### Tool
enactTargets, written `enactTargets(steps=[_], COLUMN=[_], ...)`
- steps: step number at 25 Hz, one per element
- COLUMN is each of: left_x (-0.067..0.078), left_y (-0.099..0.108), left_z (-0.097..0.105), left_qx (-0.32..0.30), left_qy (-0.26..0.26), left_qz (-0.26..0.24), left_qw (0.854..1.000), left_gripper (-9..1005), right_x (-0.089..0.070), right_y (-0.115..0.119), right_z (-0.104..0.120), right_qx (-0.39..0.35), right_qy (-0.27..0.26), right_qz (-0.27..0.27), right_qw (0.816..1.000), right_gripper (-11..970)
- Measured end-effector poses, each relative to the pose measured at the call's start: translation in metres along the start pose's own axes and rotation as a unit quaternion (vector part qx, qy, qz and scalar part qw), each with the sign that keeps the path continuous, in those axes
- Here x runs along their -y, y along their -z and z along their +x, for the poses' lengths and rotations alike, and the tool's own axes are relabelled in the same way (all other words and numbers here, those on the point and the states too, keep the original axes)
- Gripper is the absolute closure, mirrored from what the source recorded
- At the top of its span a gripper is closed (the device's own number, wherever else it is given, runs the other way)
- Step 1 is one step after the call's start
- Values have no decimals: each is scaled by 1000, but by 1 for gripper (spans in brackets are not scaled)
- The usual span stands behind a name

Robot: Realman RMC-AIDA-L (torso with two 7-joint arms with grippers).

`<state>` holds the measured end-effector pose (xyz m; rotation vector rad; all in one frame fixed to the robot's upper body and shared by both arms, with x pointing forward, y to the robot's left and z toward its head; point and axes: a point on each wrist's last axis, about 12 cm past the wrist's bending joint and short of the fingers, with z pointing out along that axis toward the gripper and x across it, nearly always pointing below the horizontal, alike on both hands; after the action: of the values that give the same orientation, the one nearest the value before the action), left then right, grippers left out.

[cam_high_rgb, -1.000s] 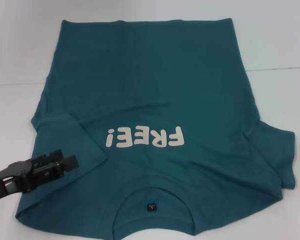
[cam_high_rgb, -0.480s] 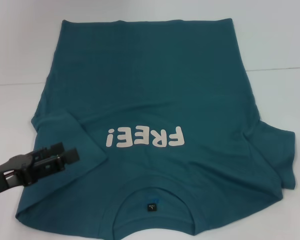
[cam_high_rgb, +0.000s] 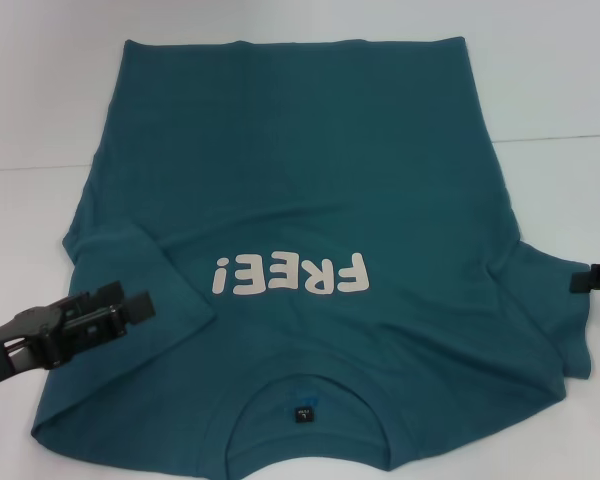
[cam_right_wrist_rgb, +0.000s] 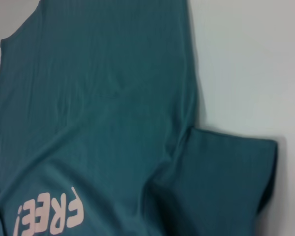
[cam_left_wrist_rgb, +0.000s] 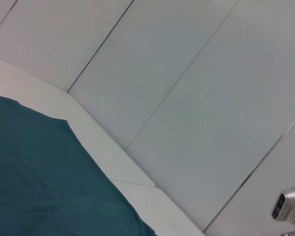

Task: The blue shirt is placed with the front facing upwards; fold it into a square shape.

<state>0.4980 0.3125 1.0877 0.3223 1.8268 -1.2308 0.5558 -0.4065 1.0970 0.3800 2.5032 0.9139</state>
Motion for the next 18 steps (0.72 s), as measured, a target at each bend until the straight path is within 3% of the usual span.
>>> enactTargets(steps=[18], left_x=[-1], left_y=[4], left_z=[0], left_qx=[15], left_qy=[1], left_qz=[-8], left_qw=[1000], left_gripper=[62], right_x=[-7], right_y=[-15], right_z=[-6], right_qx=[0], right_qy=[15], right_qz=[19], right_qw=[1000], right_gripper=[45])
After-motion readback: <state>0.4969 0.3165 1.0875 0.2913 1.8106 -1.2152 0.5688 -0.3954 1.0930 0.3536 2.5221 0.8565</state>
